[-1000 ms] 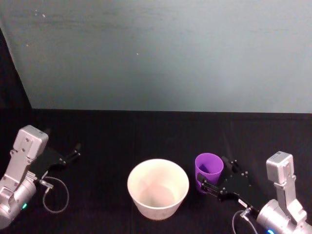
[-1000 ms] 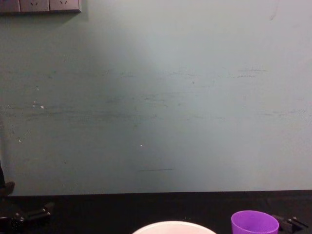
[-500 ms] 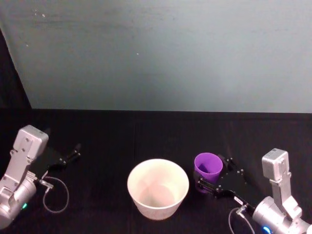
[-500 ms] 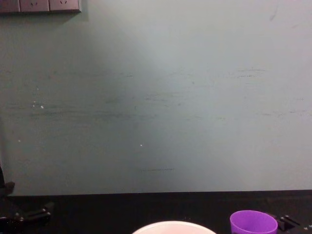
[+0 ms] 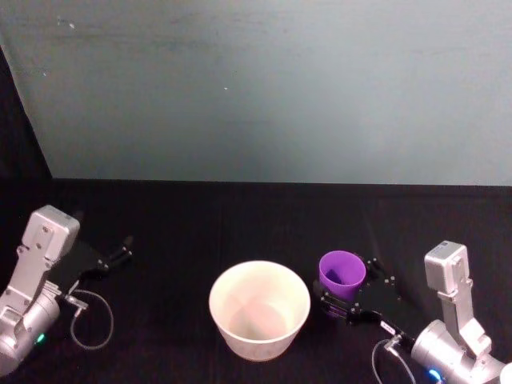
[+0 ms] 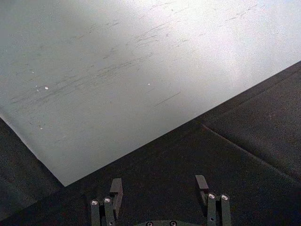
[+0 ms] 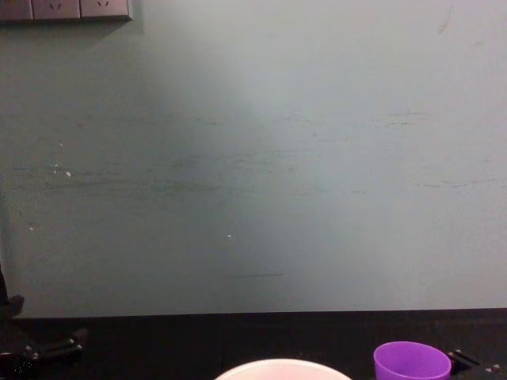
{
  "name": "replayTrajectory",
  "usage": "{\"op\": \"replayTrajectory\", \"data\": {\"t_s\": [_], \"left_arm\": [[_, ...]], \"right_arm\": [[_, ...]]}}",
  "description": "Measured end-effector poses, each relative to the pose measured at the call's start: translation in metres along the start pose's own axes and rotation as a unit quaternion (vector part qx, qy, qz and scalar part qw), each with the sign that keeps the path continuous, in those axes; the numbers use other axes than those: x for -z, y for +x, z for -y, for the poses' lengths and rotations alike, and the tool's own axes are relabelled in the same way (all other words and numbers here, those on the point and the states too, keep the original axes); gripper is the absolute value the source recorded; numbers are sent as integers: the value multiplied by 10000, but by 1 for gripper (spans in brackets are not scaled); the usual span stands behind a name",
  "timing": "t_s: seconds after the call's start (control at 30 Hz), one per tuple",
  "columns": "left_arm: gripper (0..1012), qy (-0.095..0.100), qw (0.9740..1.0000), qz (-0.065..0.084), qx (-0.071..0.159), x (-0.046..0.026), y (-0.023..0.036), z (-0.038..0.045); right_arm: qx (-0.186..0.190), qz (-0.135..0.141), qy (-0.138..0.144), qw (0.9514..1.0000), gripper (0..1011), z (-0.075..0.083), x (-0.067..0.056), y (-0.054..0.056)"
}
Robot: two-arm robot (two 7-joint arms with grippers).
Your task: Pick up the cup and pour the mung beans from the cup into the bowl.
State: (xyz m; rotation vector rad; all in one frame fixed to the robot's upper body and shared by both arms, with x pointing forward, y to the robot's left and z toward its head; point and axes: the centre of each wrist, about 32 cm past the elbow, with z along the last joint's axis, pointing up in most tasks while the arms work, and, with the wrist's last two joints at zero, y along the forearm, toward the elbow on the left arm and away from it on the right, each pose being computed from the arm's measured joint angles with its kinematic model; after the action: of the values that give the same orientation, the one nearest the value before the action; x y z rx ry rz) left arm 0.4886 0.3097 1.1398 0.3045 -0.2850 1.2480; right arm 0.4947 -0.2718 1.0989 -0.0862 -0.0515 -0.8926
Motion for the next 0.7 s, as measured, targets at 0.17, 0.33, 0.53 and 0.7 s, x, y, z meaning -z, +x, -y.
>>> {"op": "replayTrajectory", "data": {"t_s": [0.17,0.33,0.53,0.7], "left_arm": [[1004,0,10000,0,0,0,0,0],[1004,0,10000,0,0,0,0,0],[1004,0,10000,0,0,0,0,0],[1003,0,10000,0,0,0,0,0]], "right_arm": [[1,1,0,10000,1003,1,0,0],[1,1,-1,10000,999,3,0,-1],[1,1,-1,10000,872,4,0,-3],[2,2,0,10000,776,5,1,-4]]}}
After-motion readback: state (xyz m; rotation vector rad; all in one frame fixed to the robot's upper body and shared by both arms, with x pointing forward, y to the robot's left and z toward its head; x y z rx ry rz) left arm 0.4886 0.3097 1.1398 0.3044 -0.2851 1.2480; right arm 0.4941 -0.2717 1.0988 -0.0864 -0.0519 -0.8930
